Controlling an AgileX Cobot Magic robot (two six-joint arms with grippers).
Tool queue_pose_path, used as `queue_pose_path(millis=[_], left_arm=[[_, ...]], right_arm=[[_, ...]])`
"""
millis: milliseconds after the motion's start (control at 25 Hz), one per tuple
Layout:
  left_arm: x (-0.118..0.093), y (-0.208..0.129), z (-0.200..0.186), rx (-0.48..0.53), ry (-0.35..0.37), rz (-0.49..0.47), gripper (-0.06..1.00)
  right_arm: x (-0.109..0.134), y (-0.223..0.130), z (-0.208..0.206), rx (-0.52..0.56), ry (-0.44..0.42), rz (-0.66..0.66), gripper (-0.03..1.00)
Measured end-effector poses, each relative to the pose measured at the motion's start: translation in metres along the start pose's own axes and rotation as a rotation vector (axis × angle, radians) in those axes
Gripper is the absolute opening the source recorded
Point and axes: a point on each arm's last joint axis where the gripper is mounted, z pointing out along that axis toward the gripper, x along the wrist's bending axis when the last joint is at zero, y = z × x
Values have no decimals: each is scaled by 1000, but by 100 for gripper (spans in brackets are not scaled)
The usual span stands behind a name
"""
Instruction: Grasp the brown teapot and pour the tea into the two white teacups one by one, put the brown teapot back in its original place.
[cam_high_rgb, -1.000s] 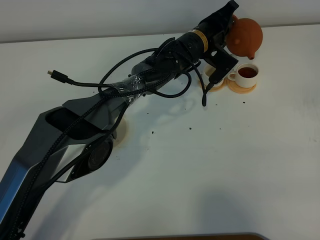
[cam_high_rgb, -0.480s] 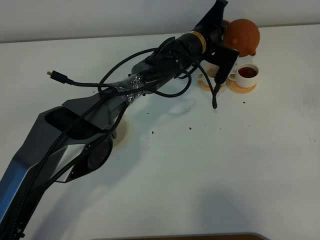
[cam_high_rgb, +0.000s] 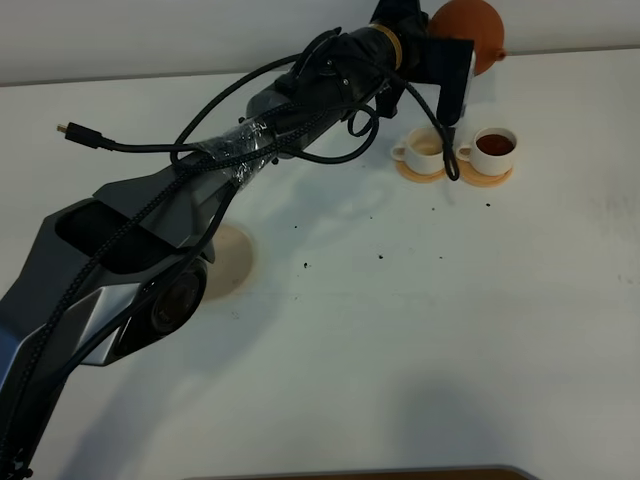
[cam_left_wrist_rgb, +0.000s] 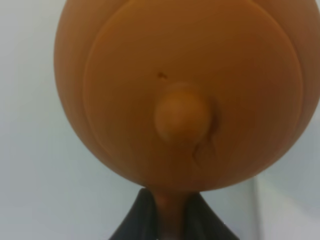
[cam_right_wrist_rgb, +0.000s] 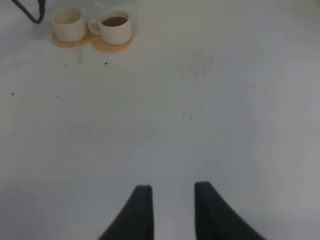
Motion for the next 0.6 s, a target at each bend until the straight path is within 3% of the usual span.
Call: queue_pose_path(millis=[440, 600], left_arm=[[10, 30, -42, 153, -323, -308, 14], [9, 36, -55, 220, -406, -381, 14]], right_arm=[[0, 0, 0, 0, 0, 0, 24], [0, 0, 0, 0, 0, 0, 24]])
